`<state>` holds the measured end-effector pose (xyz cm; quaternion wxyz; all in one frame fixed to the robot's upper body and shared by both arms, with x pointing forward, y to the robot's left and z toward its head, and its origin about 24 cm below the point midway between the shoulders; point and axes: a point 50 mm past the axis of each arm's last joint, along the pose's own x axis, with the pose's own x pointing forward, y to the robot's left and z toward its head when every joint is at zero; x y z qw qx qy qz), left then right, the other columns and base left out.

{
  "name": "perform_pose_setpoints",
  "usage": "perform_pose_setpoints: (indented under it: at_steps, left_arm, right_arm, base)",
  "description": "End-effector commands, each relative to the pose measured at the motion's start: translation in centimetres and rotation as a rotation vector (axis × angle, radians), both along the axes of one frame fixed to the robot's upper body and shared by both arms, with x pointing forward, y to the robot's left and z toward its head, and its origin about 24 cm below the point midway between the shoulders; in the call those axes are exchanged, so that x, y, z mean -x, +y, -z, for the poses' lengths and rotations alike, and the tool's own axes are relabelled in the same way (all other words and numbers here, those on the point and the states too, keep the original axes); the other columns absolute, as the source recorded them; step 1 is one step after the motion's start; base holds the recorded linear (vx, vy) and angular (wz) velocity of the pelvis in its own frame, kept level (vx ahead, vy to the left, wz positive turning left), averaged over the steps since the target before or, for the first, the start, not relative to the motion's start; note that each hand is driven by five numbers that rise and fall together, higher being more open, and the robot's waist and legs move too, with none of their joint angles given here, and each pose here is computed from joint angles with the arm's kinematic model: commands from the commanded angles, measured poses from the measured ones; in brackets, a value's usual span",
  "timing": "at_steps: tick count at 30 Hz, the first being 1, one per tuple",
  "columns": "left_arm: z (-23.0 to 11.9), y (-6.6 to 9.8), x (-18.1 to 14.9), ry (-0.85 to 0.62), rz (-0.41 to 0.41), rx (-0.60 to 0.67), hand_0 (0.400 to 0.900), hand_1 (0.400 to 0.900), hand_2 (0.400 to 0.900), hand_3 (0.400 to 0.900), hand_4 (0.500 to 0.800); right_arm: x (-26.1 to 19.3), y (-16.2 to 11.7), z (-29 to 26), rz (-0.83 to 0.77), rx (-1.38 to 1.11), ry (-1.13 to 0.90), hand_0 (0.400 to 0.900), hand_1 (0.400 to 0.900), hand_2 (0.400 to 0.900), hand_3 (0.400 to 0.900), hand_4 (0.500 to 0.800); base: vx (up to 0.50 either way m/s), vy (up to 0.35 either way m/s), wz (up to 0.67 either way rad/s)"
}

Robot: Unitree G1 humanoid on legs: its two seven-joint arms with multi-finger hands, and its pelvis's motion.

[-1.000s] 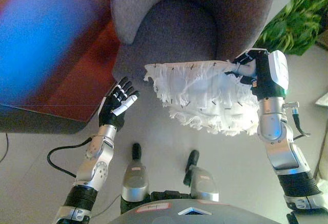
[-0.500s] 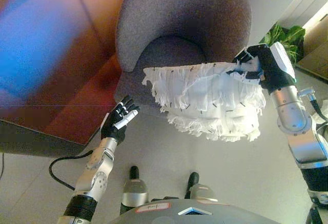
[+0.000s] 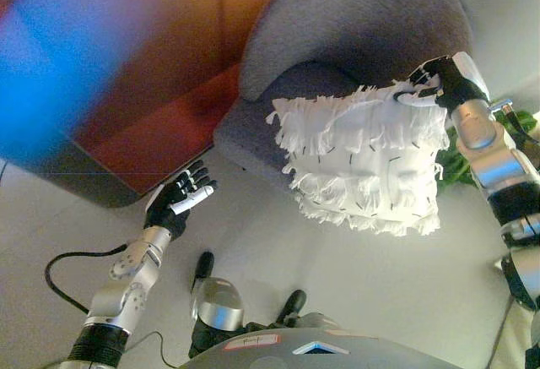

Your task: Pick up the pillow and put it on the sofa.

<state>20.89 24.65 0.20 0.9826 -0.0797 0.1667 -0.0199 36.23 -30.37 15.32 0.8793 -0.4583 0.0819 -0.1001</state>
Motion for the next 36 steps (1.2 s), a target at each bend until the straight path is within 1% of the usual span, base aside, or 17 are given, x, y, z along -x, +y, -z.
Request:
perform_pose_setpoints:
  at_steps: [1, 5, 8, 11, 15, 21, 25, 28, 30, 33, 36]
  left_arm:
    - [-4.7, -1.7, -1.7, -0.209, 0.168, 0.015, 0.9, 0.9, 0.9, 0.9, 0.8]
    - [-4.7, -1.6, -1.7, -0.195, 0.176, 0.001, 0.9, 0.9, 0.9, 0.9, 0.8]
    - [-4.4, -1.5, -1.6, -0.181, 0.173, 0.004, 0.9, 0.9, 0.9, 0.9, 0.8]
    - [-4.2, -1.7, -1.4, -0.173, 0.173, 0.015, 0.9, 0.9, 0.9, 0.9, 0.8]
    - [-4.0, -2.1, -1.4, -0.178, 0.181, 0.031, 0.9, 0.9, 0.9, 0.9, 0.8]
    - [-3.8, -2.7, -1.8, -0.189, 0.179, 0.04, 0.9, 0.9, 0.9, 0.9, 0.8]
    - [-3.8, -3.3, -2.3, -0.22, 0.172, 0.049, 0.9, 0.9, 0.9, 0.9, 0.8]
    - [-3.8, -3.6, -2.6, -0.239, 0.164, 0.056, 0.9, 0.9, 0.9, 0.9, 0.8]
    - [-3.8, -3.8, -2.8, -0.256, 0.152, 0.053, 0.9, 0.9, 0.9, 0.9, 0.8]
    - [-3.6, -3.9, -3.1, -0.277, 0.12, 0.048, 0.9, 0.9, 0.9, 0.9, 0.8]
    - [-3.4, -4.2, -3.2, -0.289, 0.089, 0.065, 0.9, 0.9, 0.9, 0.9, 0.8]
  right_arm:
    - [-0.8, -1.7, -11.6, 0.14, 0.036, -0.357, 0.9, 0.9, 0.9, 0.9, 0.8]
    - [-0.6, -3.5, -10.8, 0.273, 0.021, -0.344, 0.9, 0.9, 0.9, 0.9, 0.8]
    - [-0.5, -3.9, -10.0, 0.344, 0.014, -0.342, 0.9, 0.9, 0.9, 0.9, 0.8]
    - [-0.4, -3.9, -9.0, 0.357, 0.004, -0.32, 0.9, 0.9, 0.9, 0.9, 0.8]
    - [-0.6, -3.0, -8.4, 0.308, -0.021, -0.341, 0.9, 0.9, 0.9, 0.9, 0.8]
    - [-0.6, -1.2, -7.4, 0.187, -0.133, -0.38, 0.9, 0.9, 0.9, 0.9, 0.8]
    - [-0.1, 0.4, -5.8, 0.095, -0.265, -0.409, 0.9, 0.9, 0.9, 0.9, 0.8]
    - [0.9, 1.8, -3.8, 0.022, -0.337, -0.406, 0.9, 0.9, 0.9, 0.9, 0.8]
    - [1.9, 3.0, -1.7, -0.024, -0.434, -0.384, 0.9, 0.9, 0.9, 0.9, 0.8]
    - [4.5, 4.5, 2.2, -0.103, -0.526, -0.321, 0.9, 0.9, 0.9, 0.9, 0.8]
    - [7.0, 5.0, 5.1, -0.149, -0.599, -0.249, 0.9, 0.9, 0.9, 0.9, 0.8]
  base:
    - [0.067, -0.038, 0.14]
    - [0.062, 0.009, 0.15]
    - [0.05, 0.078, 0.1]
    - [0.017, 0.104, -0.05]
    - [-0.026, 0.1, -0.12]
    - [-0.071, 0.075, -0.17]
    - [-0.106, 0.062, -0.16]
    - [-0.119, 0.035, -0.19]
    - [-0.12, -0.005, -0.21]
    - [-0.14, -0.004, -0.27]
    - [-0.117, 0.025, -0.26]
